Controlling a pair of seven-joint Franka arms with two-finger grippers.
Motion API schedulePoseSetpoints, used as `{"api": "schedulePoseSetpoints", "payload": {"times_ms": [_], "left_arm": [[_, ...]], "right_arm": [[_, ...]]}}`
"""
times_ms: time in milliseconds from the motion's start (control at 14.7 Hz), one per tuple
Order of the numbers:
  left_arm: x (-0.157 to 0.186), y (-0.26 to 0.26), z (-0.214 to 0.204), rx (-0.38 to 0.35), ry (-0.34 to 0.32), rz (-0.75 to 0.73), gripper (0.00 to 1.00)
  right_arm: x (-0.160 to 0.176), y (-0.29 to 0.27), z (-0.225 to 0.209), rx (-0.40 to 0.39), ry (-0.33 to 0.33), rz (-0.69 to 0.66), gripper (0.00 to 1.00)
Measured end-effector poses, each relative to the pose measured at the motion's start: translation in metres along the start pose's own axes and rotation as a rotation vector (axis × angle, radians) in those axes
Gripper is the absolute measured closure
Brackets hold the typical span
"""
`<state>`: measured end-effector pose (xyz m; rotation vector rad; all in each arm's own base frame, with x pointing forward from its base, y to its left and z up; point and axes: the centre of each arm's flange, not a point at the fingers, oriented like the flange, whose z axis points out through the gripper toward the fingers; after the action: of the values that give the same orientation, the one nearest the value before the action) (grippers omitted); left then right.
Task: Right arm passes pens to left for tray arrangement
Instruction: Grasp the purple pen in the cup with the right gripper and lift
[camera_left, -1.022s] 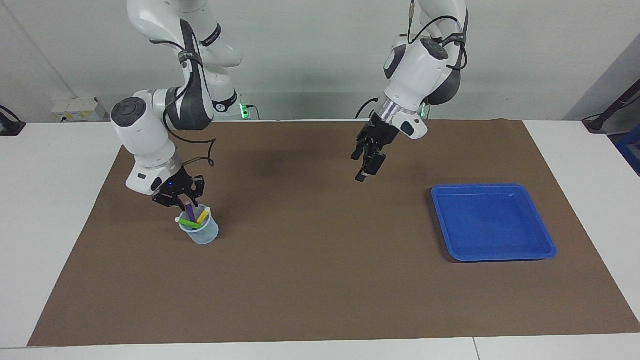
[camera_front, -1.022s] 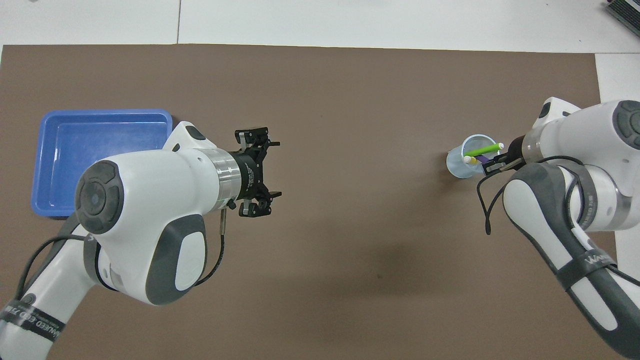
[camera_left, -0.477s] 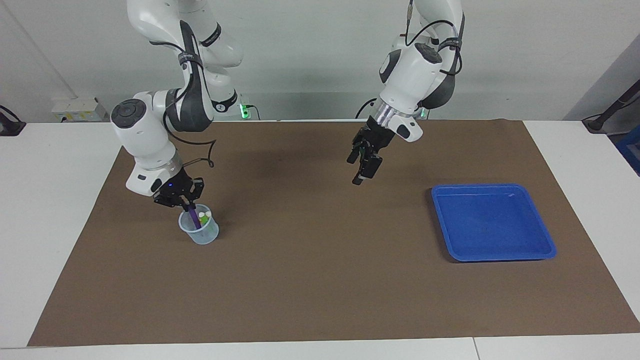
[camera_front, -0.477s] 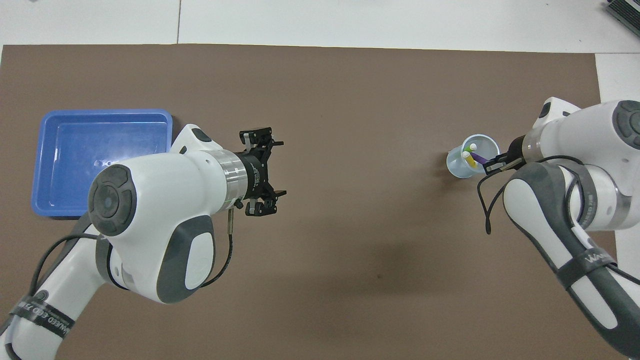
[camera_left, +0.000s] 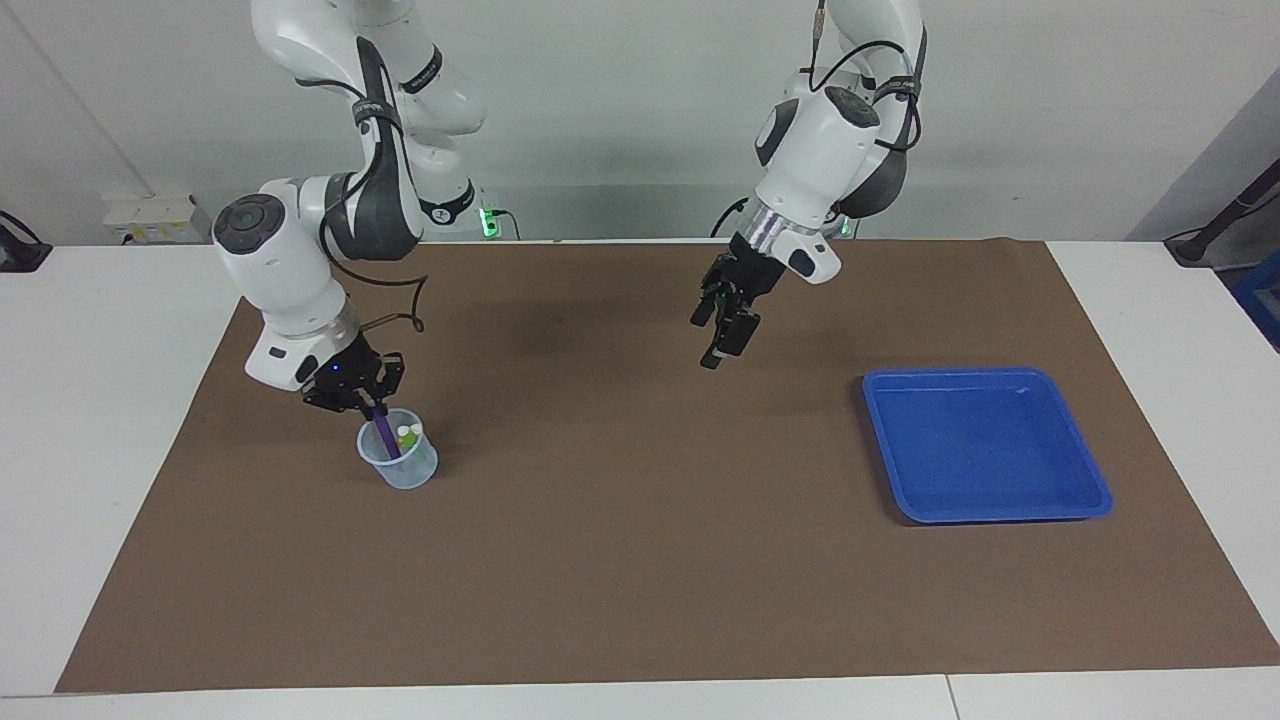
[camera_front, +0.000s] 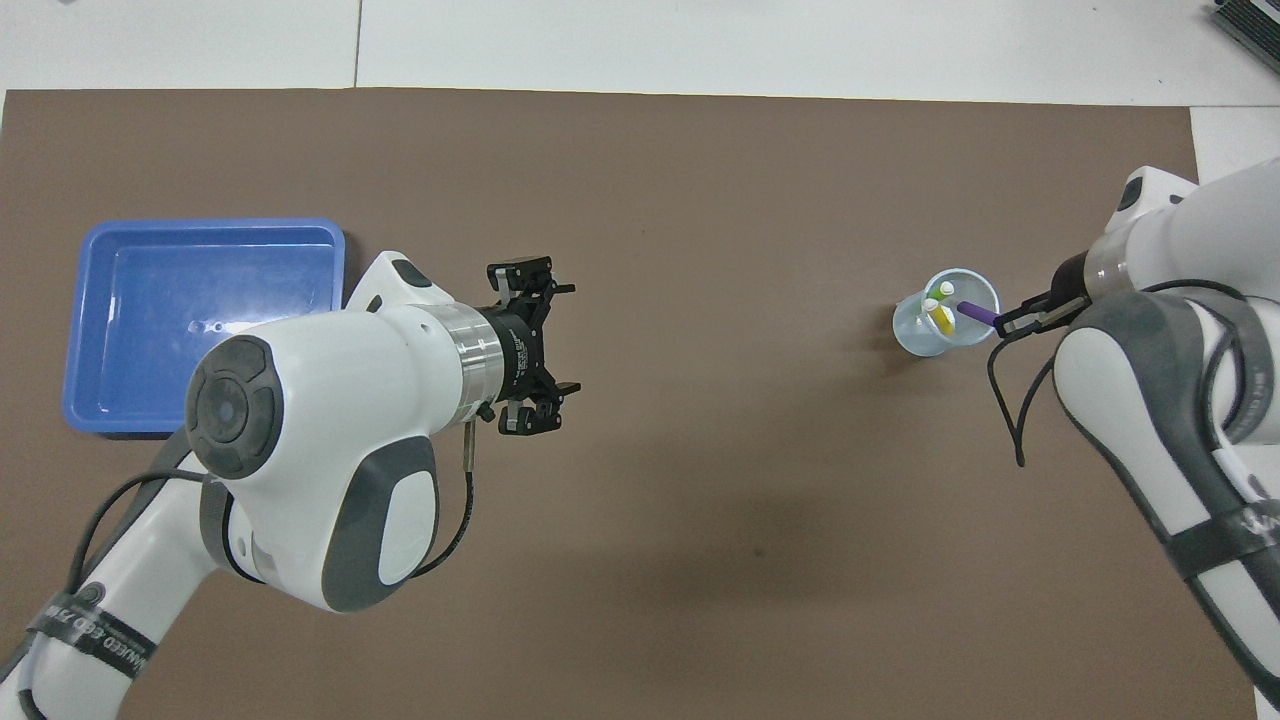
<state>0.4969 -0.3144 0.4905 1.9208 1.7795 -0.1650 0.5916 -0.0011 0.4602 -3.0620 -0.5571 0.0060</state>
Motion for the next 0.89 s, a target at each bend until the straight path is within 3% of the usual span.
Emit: {"api": "schedulePoseSetpoints", "payload": {"times_ms": [273,409,681,886], "left_arm": [[-0.02,-0.01,0.003,0.008,-0.014,-0.004,0.0],[-0.022,-0.009,0.002,-0.006,-0.019,-0.001,0.0],[-0.034,-0.009,0.002,-0.037,-0.059,-0.015,0.0],[-0.053,-0.02,0.007,-0.032,-0.104,-0.024,0.0]], "right_arm": [[-0.012,-0.007,-0.084,0.025,-0.03,0.007,0.82],[-0.015,-0.014,-0.118,0.12,-0.005,0.059,0.82],[-0.008,-0.028,-0.131,0.323,0.047,0.249,0.82],[0.013,-0.057,-0.131,0.393,0.08,0.373,0.82]]}}
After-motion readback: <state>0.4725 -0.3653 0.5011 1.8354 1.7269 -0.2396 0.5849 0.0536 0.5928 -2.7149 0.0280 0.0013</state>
